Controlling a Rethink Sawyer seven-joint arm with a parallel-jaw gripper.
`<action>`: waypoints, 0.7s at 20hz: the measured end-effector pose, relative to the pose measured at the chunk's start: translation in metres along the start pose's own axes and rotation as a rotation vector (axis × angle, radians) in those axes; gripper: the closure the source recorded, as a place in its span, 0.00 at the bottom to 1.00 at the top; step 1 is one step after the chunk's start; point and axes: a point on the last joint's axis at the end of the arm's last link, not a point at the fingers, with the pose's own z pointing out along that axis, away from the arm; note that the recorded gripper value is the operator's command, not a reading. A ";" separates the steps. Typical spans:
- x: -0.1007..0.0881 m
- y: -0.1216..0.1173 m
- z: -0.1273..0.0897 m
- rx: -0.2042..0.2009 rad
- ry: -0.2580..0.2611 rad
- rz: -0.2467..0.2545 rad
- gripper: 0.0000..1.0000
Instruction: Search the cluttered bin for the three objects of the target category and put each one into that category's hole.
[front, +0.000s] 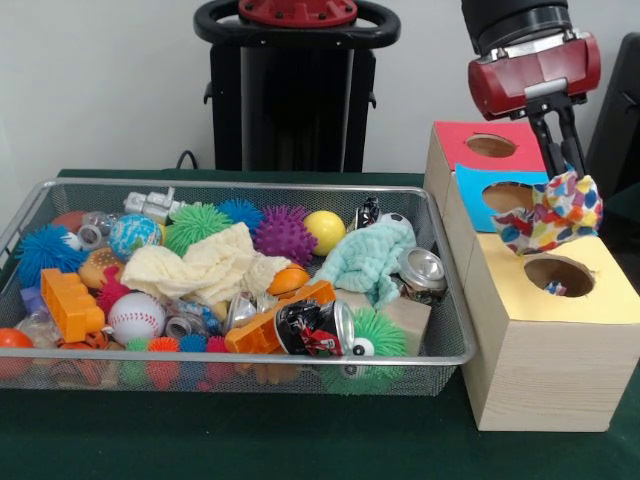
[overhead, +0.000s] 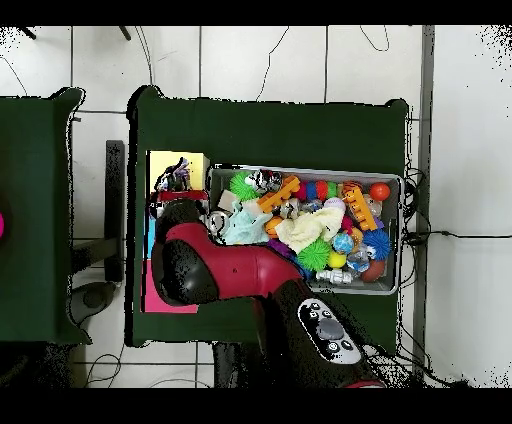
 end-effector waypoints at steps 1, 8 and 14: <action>0.000 0.001 0.001 0.000 -0.005 0.000 1.00; 0.006 0.014 0.015 -0.009 -0.014 0.010 1.00; 0.014 0.025 0.032 -0.009 0.001 0.016 1.00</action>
